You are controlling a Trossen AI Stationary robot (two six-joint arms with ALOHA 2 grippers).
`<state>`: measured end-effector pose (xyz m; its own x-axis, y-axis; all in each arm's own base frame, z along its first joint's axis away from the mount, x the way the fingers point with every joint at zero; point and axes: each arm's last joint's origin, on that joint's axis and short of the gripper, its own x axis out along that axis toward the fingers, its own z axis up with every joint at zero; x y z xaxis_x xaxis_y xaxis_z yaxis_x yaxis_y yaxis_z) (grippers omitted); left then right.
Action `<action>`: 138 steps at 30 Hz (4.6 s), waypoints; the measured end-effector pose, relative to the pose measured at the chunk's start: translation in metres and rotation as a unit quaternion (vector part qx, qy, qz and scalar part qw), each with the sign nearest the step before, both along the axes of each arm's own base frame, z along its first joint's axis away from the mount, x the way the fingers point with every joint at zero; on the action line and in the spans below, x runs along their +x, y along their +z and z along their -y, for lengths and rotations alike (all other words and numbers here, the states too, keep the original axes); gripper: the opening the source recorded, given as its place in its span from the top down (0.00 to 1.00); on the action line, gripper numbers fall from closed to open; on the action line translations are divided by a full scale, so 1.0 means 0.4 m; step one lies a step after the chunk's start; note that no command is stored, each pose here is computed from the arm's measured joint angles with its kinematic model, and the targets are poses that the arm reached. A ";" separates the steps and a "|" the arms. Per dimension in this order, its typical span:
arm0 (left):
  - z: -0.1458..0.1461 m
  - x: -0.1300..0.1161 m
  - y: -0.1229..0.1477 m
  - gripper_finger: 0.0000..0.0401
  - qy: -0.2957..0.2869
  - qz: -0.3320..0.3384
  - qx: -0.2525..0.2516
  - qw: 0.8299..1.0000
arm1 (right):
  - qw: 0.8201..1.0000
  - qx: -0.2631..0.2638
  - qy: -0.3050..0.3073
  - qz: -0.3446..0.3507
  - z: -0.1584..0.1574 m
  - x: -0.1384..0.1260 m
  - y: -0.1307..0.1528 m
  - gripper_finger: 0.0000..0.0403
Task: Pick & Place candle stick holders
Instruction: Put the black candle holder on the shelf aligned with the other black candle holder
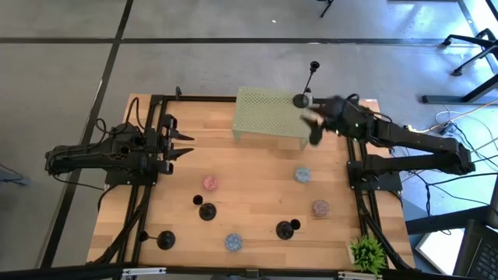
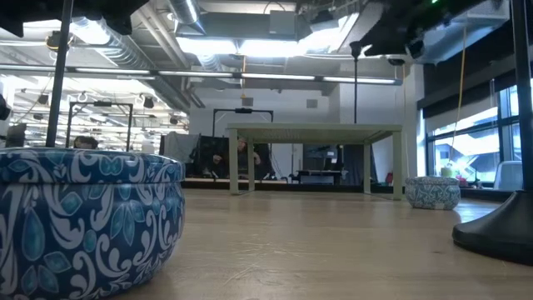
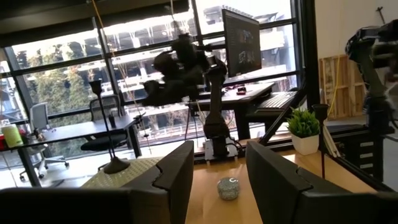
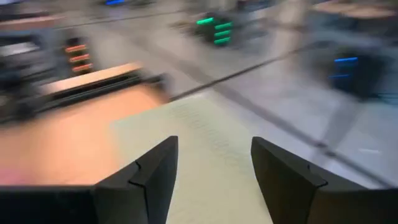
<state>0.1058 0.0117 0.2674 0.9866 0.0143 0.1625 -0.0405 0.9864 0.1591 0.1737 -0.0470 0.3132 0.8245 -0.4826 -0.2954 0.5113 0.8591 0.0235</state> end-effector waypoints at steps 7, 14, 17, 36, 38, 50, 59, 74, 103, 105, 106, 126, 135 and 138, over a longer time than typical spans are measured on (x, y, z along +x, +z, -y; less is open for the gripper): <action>0.000 0.000 0.000 0.64 0.001 -0.001 0.000 1.000 | 0.910 0.165 0.367 -0.098 -0.142 0.006 -0.056 0.48; 0.001 0.013 -0.009 0.64 -0.023 -0.019 0.001 1.000 | 0.835 0.197 0.476 -0.193 -0.265 0.041 -0.123 0.48; 0.001 0.019 -0.011 0.64 -0.023 -0.024 -0.001 0.999 | 0.823 0.183 0.488 -0.227 -0.306 0.055 -0.151 0.48; 0.000 0.024 0.004 0.64 -0.039 0.007 -0.094 0.995 | 0.816 0.135 0.526 -0.198 -0.471 0.190 -0.290 0.48; 0.000 0.024 0.005 0.64 -0.040 0.009 -0.097 0.994 | 0.814 0.134 0.535 -0.185 -0.481 0.194 -0.289 0.49; 0.000 0.020 0.022 0.64 -0.043 0.043 -0.091 0.994 | 0.823 0.150 0.493 -0.237 -0.482 0.176 -0.310 0.56; 0.001 0.016 0.036 0.64 -0.046 0.073 -0.084 0.993 | 0.827 0.169 0.470 -0.257 -0.478 0.170 -0.317 0.56; 0.001 0.015 0.039 0.64 -0.046 0.080 -0.083 0.992 | 0.836 0.155 0.500 -0.165 -0.507 0.188 -0.282 0.56; 0.001 0.017 0.039 0.64 -0.046 0.081 -0.083 0.992 | 0.963 0.055 0.253 0.080 -0.466 0.253 -0.161 0.96; 0.001 0.017 0.041 0.64 -0.047 0.083 -0.082 0.992 | 0.974 0.037 0.198 0.104 -0.452 0.251 -0.119 0.96; 0.001 0.016 0.042 0.64 -0.047 0.087 -0.081 0.992 | 0.978 0.018 0.177 0.106 -0.444 0.247 -0.095 0.96; -0.002 0.014 0.056 0.64 -0.022 0.119 -0.056 0.991 | 0.990 -0.033 -0.130 0.039 -0.109 0.077 0.160 0.96; -0.003 0.014 0.060 0.64 -0.016 0.127 -0.047 0.991 | 0.984 -0.007 -0.179 -0.022 0.009 0.099 0.116 0.96; -0.003 0.014 0.060 0.64 -0.017 0.128 -0.047 0.991 | 0.982 0.003 -0.183 -0.037 0.038 0.112 0.100 0.96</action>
<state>0.1113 0.0128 0.2914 0.9137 0.0097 0.4062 -0.0349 0.9979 0.0547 0.2185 -0.0621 0.3531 0.5717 -0.7415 -0.3513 0.7869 0.6167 -0.0211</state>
